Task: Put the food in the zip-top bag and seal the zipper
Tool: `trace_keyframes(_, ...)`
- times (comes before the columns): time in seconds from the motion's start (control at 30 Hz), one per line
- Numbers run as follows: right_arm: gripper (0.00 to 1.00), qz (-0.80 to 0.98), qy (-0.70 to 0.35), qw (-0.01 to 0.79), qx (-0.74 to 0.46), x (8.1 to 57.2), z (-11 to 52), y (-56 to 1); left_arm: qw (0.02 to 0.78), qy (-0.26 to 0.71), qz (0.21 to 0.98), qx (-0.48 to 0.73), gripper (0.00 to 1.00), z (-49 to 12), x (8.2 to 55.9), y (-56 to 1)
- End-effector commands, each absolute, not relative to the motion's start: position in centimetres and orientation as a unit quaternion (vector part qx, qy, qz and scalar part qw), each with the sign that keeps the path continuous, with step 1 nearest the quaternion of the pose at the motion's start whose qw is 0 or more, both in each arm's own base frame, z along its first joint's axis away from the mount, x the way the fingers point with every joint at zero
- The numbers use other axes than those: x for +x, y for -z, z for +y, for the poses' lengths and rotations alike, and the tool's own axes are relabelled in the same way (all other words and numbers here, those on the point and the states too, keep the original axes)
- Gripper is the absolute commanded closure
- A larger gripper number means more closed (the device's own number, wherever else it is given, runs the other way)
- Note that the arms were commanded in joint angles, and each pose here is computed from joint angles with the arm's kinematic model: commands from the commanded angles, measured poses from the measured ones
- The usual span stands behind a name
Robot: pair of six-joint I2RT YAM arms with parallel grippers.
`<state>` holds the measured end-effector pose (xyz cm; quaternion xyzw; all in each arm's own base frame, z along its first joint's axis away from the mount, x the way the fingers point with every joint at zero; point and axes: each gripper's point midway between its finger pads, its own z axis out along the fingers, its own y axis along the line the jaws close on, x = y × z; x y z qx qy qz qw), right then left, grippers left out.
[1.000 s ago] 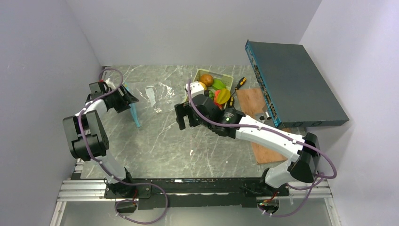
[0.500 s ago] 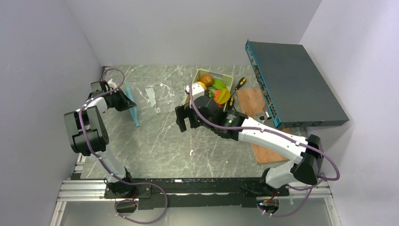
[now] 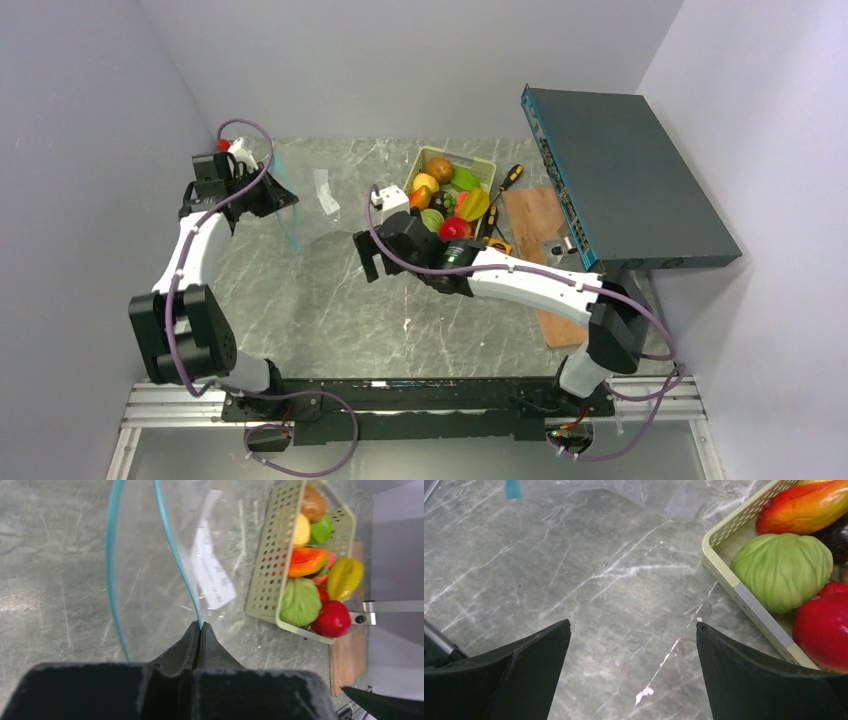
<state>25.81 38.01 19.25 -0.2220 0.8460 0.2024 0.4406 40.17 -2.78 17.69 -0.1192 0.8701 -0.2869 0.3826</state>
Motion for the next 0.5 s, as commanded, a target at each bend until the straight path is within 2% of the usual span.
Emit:
trace_keyframes(0.0,0.03,0.805,-0.241,0.515,-0.169,28.5,41.2,-23.9,0.413,0.289,0.859,-0.097,1.0,-4.6,39.0,-20.6)
trace_keyframes(0.33,0.06,0.774,-0.235,0.577,-0.112,31.9,44.6,-24.9,0.43,0.31,0.846,-0.05,1.0,-8.8,37.5,-22.9)
trace_keyframes(0.47,0.16,0.76,-0.233,0.593,-0.126,32.7,45.7,-25.3,0.431,0.307,0.848,-0.033,1.0,-9.8,37.0,-23.0)
